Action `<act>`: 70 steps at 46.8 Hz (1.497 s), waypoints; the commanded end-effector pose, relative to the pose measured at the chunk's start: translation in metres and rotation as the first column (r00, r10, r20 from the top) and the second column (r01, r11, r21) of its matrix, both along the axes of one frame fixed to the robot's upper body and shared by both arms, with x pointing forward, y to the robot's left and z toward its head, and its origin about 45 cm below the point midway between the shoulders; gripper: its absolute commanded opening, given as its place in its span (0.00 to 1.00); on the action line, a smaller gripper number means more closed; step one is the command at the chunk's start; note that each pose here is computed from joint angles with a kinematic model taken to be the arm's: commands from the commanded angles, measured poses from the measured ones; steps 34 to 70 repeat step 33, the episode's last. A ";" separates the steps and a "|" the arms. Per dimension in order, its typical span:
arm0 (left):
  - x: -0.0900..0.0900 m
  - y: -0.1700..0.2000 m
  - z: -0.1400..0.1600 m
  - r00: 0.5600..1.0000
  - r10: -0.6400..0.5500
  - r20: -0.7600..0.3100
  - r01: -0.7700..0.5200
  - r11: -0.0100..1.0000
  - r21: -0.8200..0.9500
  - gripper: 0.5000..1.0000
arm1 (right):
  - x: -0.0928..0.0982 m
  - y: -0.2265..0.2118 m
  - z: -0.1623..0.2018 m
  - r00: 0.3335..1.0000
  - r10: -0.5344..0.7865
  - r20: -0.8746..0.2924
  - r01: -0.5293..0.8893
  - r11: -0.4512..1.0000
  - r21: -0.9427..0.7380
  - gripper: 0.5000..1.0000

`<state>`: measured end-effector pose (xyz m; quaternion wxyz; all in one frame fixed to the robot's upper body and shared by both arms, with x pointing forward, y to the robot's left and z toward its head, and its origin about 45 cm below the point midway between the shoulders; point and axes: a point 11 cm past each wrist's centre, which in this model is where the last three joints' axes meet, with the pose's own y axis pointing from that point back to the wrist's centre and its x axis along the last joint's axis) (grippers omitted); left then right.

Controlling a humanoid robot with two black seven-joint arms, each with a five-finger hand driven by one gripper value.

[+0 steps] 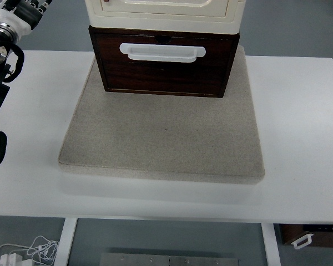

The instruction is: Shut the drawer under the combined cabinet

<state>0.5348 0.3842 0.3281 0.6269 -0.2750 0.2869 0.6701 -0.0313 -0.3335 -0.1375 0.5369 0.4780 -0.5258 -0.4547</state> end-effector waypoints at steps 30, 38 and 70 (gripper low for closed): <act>0.003 -0.044 -0.028 0.997 -0.071 -0.034 0.070 0.997 -0.033 0.99 | -0.002 0.000 0.000 1.000 -0.001 -0.003 0.001 1.000 0.000 0.90; 0.003 -0.045 -0.028 0.997 -0.071 -0.032 0.070 0.997 -0.034 0.99 | -0.002 0.000 0.000 1.000 -0.001 -0.003 0.001 1.000 0.000 0.90; 0.003 -0.045 -0.028 0.997 -0.071 -0.032 0.070 0.997 -0.034 0.99 | -0.002 0.000 0.000 1.000 -0.001 -0.003 0.001 1.000 0.000 0.90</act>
